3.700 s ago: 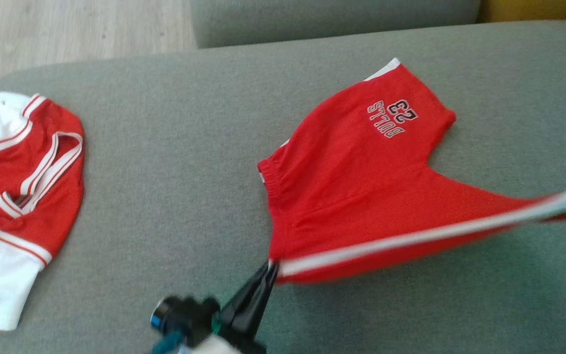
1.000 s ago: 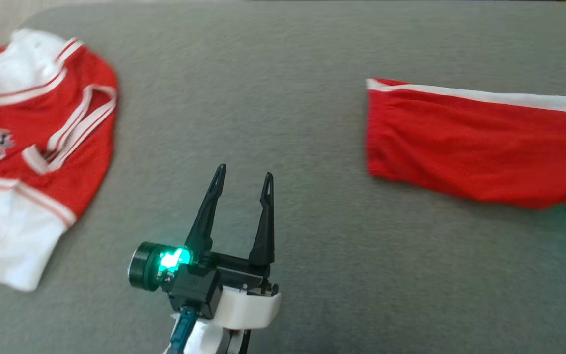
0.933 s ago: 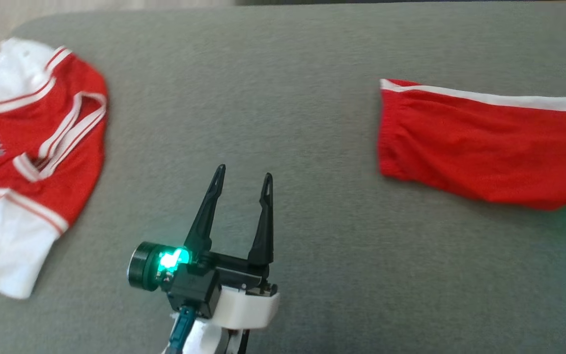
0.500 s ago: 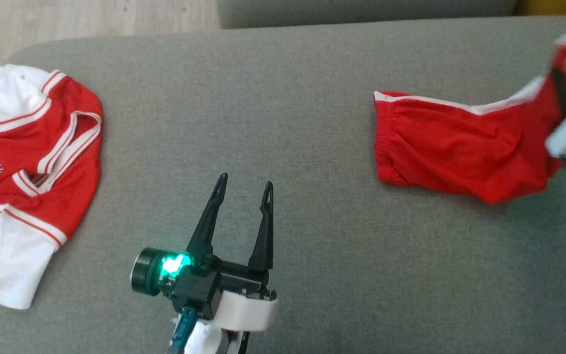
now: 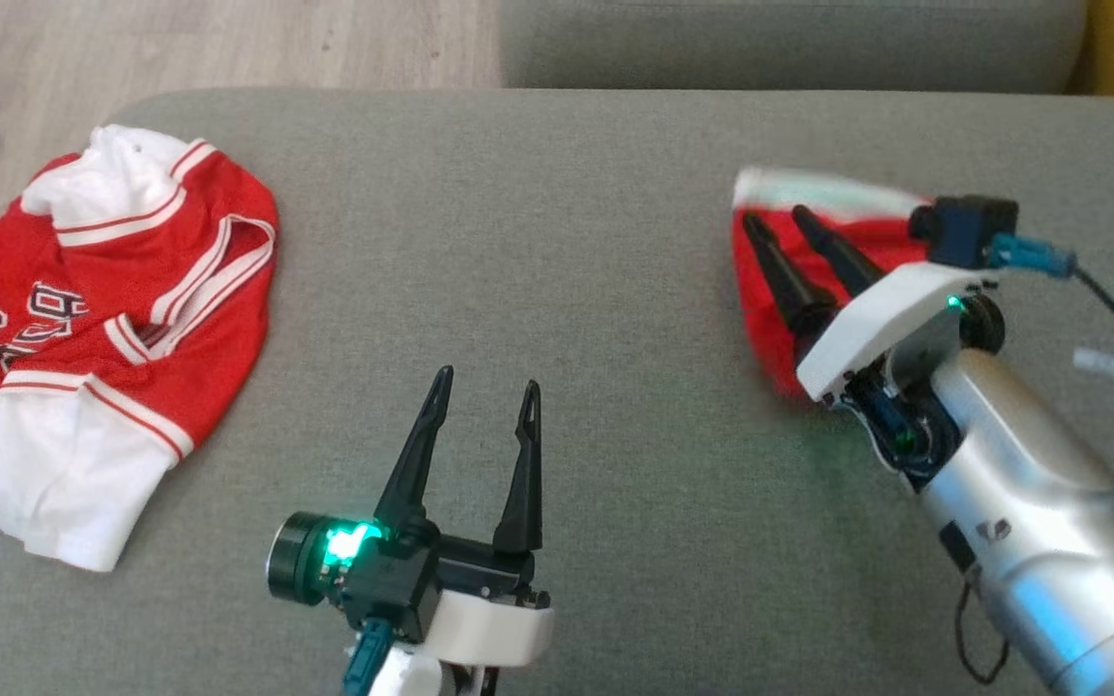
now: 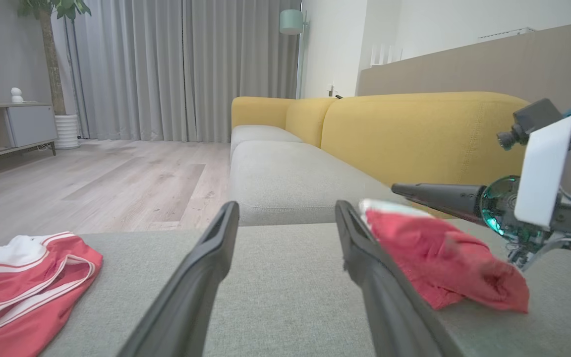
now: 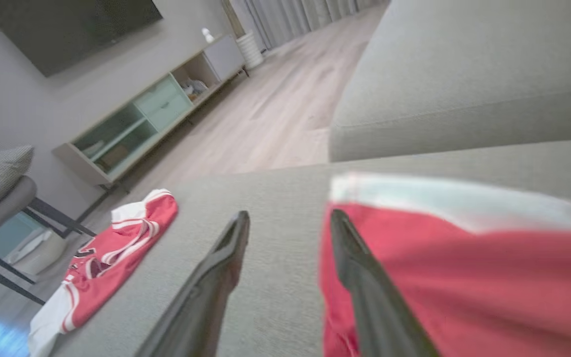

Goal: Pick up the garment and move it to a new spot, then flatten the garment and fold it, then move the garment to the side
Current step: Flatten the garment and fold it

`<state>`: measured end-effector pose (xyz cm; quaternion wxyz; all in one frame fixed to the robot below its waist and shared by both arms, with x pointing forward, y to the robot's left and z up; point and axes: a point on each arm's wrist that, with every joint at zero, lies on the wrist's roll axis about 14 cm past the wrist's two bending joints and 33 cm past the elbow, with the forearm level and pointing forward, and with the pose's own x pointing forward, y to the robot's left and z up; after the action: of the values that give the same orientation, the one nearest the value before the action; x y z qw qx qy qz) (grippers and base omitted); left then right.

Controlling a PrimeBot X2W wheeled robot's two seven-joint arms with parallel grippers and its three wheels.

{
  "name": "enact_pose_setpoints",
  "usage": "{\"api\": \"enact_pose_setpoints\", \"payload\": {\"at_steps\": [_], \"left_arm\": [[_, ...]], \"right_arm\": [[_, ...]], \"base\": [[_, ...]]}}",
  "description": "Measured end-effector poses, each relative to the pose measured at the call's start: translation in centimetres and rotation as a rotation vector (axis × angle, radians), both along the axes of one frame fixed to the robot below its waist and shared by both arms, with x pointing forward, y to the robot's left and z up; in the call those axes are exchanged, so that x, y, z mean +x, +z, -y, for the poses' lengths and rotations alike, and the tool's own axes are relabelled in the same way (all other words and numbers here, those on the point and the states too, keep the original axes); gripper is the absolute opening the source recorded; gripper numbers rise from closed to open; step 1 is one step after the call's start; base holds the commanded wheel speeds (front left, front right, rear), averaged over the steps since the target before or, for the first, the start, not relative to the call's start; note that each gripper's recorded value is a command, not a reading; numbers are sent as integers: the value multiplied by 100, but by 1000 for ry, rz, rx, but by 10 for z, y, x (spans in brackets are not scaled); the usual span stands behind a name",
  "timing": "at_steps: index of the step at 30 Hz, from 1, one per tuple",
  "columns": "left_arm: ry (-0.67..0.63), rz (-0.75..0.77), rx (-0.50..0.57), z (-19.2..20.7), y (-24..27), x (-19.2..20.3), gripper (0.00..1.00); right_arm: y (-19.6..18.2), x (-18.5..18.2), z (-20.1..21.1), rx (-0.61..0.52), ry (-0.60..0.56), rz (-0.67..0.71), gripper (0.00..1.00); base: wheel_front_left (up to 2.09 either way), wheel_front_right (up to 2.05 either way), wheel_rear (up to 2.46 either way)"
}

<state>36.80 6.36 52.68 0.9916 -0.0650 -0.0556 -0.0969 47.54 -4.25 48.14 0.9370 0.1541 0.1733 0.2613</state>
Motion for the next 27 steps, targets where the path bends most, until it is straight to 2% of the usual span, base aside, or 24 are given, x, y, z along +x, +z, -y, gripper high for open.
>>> {"api": "enact_pose_setpoints", "payload": {"at_steps": [3,7,12,16,22,27], "left_arm": [[17,16,2,-4,6,-3,100],[49,11,-9,-13,5,-14,100],[124,-20,-14,-34,-5,-38,100],[162,-24,-3,-47,-10,-53,100],[212,-65,52,-67,-30,-80,100],[237,-110,70,-77,-48,-99,100]], "right_arm": [[17,0,6,46,-55,98,100],[23,-12,39,26,-145,207,100],[-9,-67,75,-19,-227,189,100],[2,-100,101,-34,-310,264,100],[-18,-163,97,-83,-323,251,100],[-17,-179,97,-106,-336,276,100]], "base": [[0,0,0],[0,0,0],[0,0,0],[0,0,0],[0,0,0],[0,0,0]]}}
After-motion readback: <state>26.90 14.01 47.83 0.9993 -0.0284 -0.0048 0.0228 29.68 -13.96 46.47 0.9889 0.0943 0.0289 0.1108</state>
